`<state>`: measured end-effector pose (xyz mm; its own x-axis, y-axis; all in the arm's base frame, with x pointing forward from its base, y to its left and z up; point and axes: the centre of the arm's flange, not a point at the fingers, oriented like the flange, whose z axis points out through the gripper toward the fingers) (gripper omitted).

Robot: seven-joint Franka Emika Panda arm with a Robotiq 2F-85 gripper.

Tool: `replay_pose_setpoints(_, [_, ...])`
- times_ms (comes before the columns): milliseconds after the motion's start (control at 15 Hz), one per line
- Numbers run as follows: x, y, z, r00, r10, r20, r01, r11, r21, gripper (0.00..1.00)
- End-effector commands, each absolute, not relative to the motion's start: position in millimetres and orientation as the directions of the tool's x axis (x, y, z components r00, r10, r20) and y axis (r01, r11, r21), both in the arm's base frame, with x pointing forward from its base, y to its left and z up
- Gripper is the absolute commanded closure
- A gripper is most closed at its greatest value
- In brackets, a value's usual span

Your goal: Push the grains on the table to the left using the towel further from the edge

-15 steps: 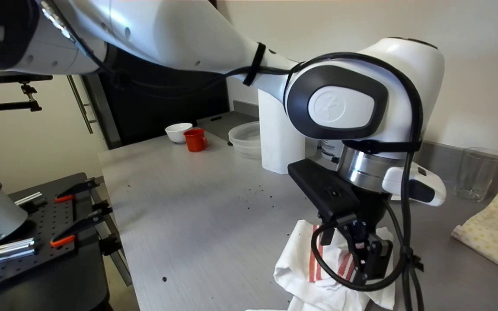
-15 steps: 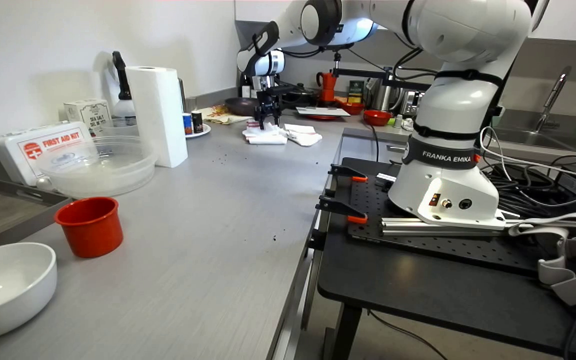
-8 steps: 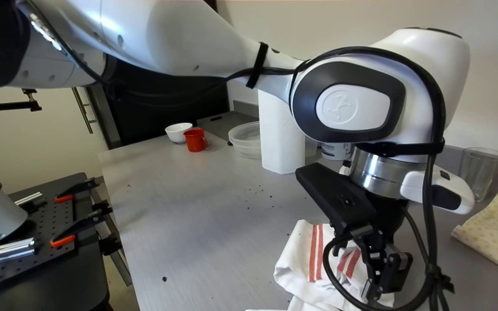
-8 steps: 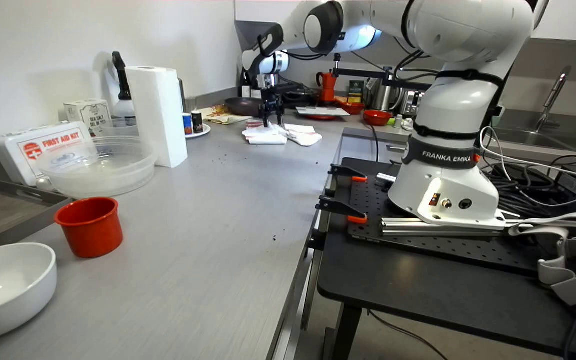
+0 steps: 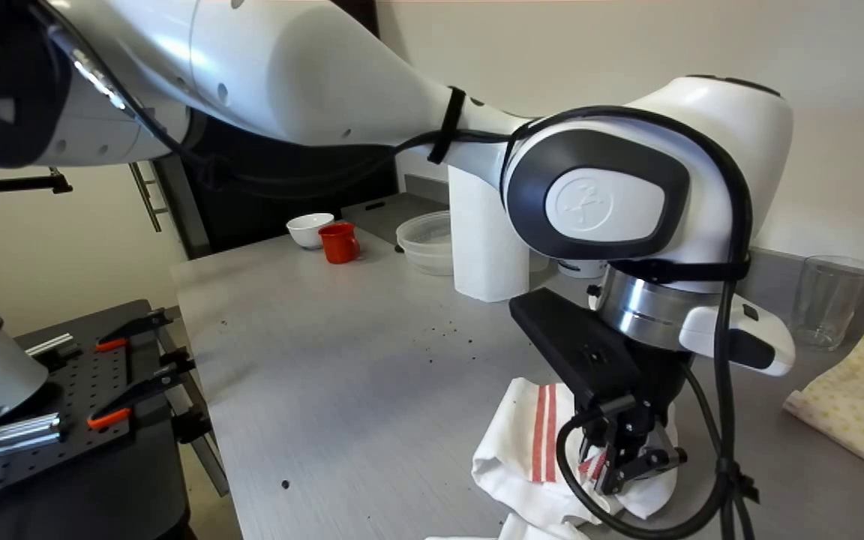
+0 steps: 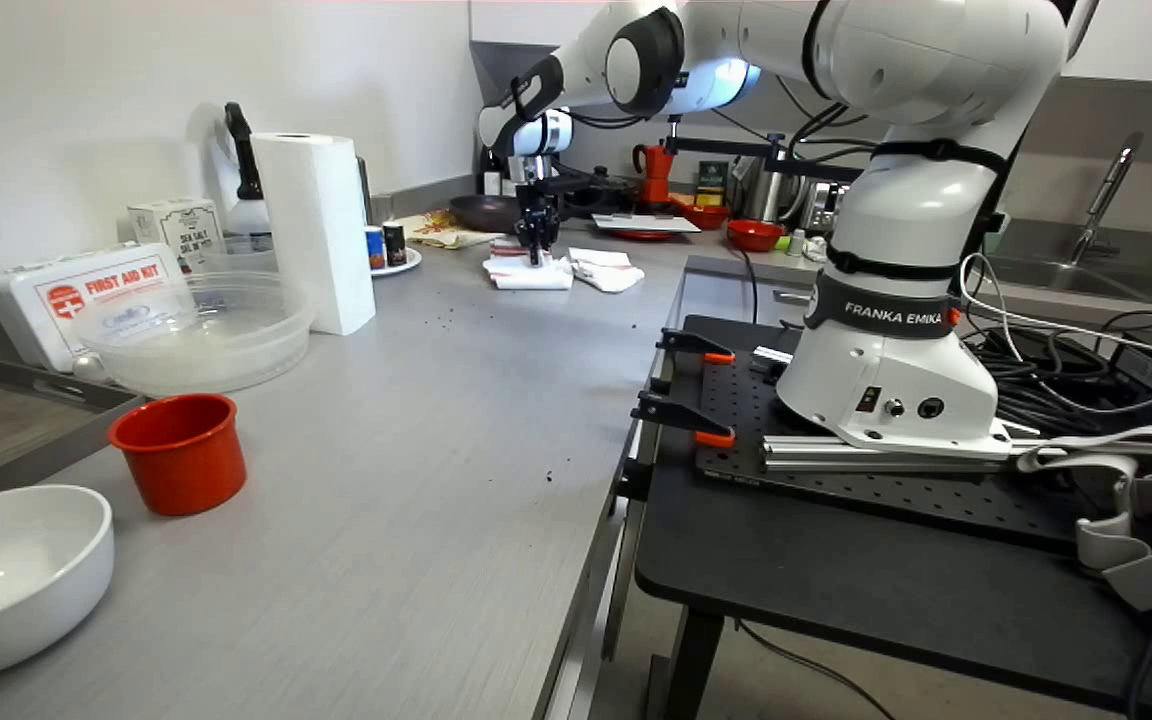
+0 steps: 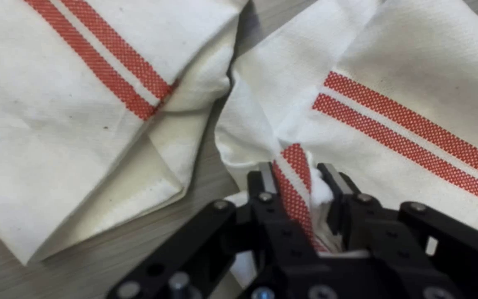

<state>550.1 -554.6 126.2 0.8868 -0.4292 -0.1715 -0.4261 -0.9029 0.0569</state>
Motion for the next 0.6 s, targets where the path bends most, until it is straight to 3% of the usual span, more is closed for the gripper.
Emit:
replay_pose_setpoints(0, [568.2,-561.9,123.0,0.898,-0.406,-0.168,-0.409,-0.912,0.017,0.98])
replay_pose_setpoints(533, [580.4,-518.9,114.6,0.921,-0.357,-0.157,-0.370,-0.927,-0.065,0.96])
